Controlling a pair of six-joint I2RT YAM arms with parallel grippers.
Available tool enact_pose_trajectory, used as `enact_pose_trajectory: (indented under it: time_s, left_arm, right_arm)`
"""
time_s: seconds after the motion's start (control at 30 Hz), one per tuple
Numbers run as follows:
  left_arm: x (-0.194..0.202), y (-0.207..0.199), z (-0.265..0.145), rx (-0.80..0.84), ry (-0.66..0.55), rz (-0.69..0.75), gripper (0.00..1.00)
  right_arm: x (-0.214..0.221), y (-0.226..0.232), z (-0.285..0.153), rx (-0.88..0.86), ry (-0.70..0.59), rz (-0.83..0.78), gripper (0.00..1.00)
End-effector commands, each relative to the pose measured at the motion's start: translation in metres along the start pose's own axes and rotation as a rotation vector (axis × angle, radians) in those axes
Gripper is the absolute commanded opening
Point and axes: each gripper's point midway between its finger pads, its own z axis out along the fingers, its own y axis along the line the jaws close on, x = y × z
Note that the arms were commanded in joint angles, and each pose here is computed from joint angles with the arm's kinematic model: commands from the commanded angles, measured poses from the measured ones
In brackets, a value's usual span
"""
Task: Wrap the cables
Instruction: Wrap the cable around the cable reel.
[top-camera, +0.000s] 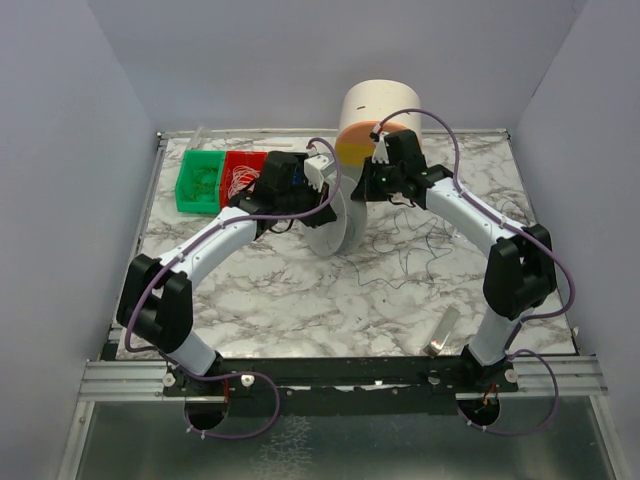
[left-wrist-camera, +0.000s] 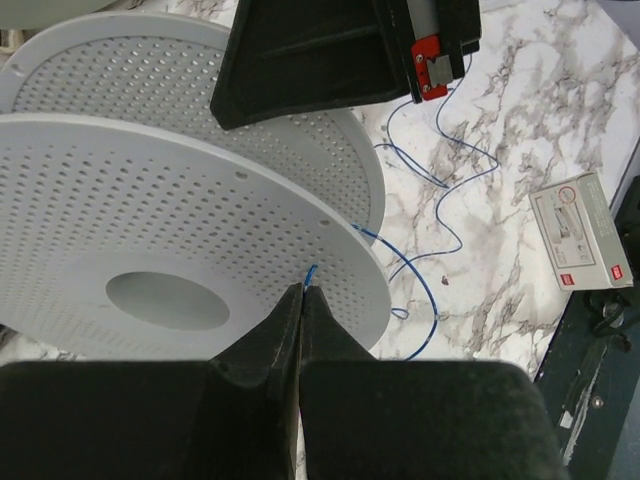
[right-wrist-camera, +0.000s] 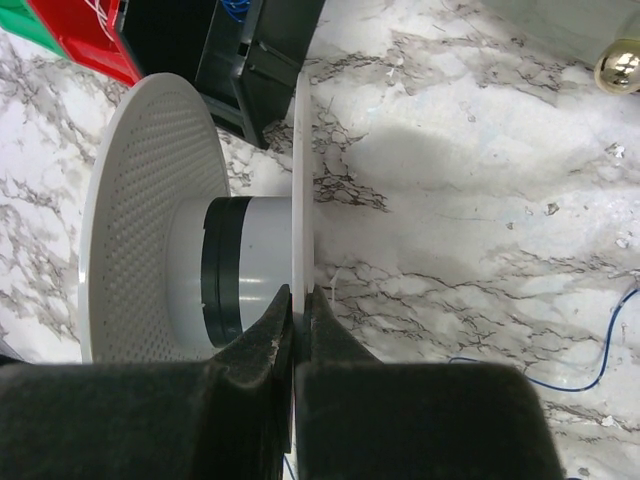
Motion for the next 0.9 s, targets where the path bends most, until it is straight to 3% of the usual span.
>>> enact_pose_trajectory:
  time_s: [0.0,0.6,0.87]
  left_arm:
    - [-0.012,0.001,-0.019,-0.078,-0.029,0.054,0.0]
    - [0.006,-0.001,-0.018,-0.064,0.005,0.057,0.0]
    - [0.017,-0.008,-0.006,-0.069,0.035,0.068,0.0]
  right_arm:
    - [-0.027,0.005,-0.02,-0.002,-0.097,-0.02,0.0]
    - [-0.037,0.001,-0.023,0.015,-0.115,-0.013,0.0]
    - [-0.033,0.018,-0.022,-0.101,-0.081,0.021,0.0]
